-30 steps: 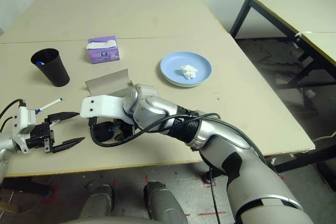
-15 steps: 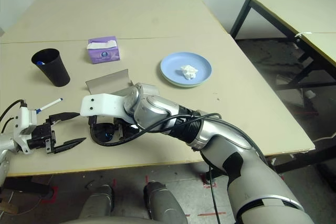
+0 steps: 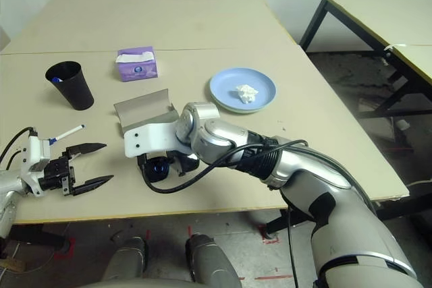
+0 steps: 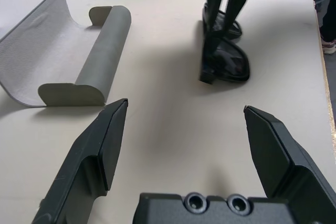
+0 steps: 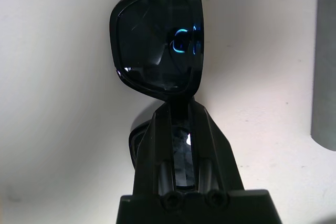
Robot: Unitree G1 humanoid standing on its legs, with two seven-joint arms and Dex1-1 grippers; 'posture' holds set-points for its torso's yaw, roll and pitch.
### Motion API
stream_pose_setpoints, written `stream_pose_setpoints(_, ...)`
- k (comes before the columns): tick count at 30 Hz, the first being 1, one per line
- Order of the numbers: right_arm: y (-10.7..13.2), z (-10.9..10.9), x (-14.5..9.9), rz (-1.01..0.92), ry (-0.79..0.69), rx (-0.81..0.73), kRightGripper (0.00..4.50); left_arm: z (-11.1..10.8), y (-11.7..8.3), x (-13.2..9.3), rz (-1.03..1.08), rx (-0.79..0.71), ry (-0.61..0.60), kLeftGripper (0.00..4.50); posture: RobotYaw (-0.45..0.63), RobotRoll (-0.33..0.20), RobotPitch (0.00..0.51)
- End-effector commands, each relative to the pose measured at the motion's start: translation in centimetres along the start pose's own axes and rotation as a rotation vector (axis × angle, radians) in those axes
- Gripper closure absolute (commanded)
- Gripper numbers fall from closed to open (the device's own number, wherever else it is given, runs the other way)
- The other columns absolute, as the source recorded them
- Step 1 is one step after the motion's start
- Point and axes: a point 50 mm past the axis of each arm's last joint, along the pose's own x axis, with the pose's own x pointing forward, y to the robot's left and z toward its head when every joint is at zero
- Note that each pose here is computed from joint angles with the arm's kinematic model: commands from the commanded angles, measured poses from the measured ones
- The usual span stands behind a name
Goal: Organize and tidy the items on the table.
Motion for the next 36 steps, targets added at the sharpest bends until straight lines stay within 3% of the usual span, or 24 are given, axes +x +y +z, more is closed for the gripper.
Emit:
stream_pose_setpoints(1, -2.1, 1.8, -1.7, -0.091, -0.063, -0.015, 4.37, -0.1, -0.4, 0.0, -0.011, -0.002, 0.005, 0.00, -0.05, 0.000, 0.113)
stream_pose_setpoints(6, -4.5, 3.2, -2.7, -0.171, -0.115, -0.013, 4.37, -0.1, -0.1, 0.0, -0.010, 0.001, 0.007, 0.00, -0.05, 0.000, 0.114)
stream_pose_setpoints(15, -8.7, 2.9, -3.1, -0.389, -0.092, -0.128, 4.37, -0.1, 0.2, -0.4, 0.000, 0.000, 0.015, 0.00, -0.05, 0.000, 0.118)
stream_pose_setpoints(26, -9.5, 4.1, -1.4, -0.445, -0.153, -0.253, 4.37, -0.5, -0.9, -0.4, 0.016, -0.018, 0.007, 0.00, -0.02, 0.000, 0.129)
stream_pose_setpoints(36, -9.3, 2.7, 0.1, -0.431, -0.135, -0.234, 4.37, -0.4, -1.1, -0.4, 0.030, -0.021, 0.002, 0.00, -0.01, 0.000, 0.137)
